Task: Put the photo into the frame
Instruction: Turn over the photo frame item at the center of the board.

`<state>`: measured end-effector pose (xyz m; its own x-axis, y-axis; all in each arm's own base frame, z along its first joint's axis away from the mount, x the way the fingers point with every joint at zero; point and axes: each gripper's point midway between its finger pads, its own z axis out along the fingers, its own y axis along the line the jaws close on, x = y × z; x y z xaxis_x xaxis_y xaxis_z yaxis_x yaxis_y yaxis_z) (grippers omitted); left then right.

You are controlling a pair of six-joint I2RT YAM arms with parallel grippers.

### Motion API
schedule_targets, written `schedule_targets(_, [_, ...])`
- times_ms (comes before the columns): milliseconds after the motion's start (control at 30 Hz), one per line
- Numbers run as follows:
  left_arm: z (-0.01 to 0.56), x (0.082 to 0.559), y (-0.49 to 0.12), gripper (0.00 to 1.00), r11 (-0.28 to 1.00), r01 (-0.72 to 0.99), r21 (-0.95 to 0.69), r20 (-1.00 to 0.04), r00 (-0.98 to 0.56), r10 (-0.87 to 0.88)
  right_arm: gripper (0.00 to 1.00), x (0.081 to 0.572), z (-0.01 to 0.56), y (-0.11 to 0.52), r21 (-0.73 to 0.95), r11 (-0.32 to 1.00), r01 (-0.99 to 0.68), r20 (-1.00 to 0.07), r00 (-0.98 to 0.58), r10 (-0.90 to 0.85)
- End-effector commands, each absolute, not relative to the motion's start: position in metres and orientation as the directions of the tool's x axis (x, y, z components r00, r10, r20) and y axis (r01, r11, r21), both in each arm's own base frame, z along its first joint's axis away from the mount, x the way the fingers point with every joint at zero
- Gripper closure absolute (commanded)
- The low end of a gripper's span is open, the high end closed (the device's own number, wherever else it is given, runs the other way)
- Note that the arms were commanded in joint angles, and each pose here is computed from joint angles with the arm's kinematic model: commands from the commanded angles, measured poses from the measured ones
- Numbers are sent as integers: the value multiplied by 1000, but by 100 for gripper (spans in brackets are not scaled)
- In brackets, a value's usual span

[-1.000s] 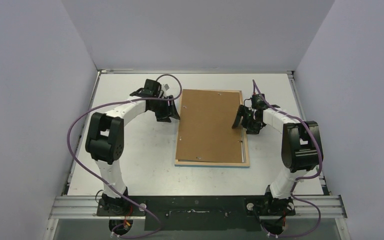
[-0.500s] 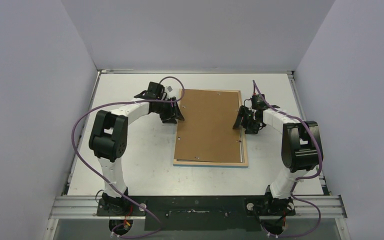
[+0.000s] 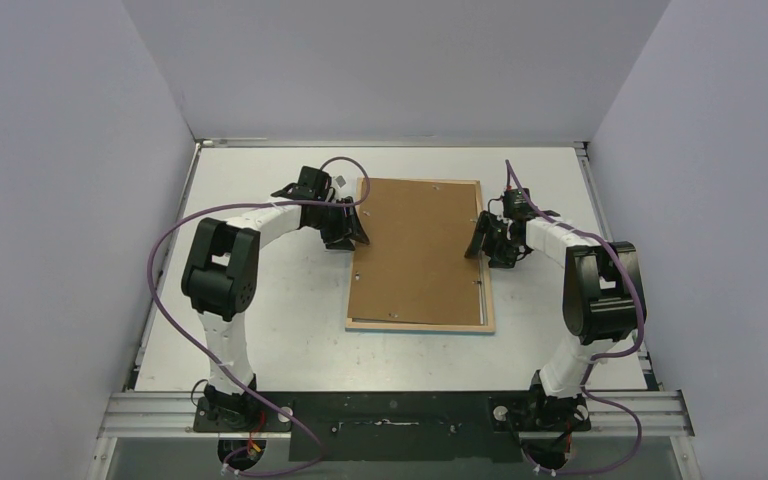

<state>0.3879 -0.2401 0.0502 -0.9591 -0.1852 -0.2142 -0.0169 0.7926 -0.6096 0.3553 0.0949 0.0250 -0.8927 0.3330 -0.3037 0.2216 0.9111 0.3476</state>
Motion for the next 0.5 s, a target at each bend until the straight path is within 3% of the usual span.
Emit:
schedule_targets(0, [40,390,-241,54,815,-2,-579,-234,-958,-168,38,333,0,103,353,903,245,-201,-923,329])
schedule_targets(467, [33,372,-257,54,787,-40,-615,-154,-973,-170,37,334,1,112,403,885,234,-190,-924,331])
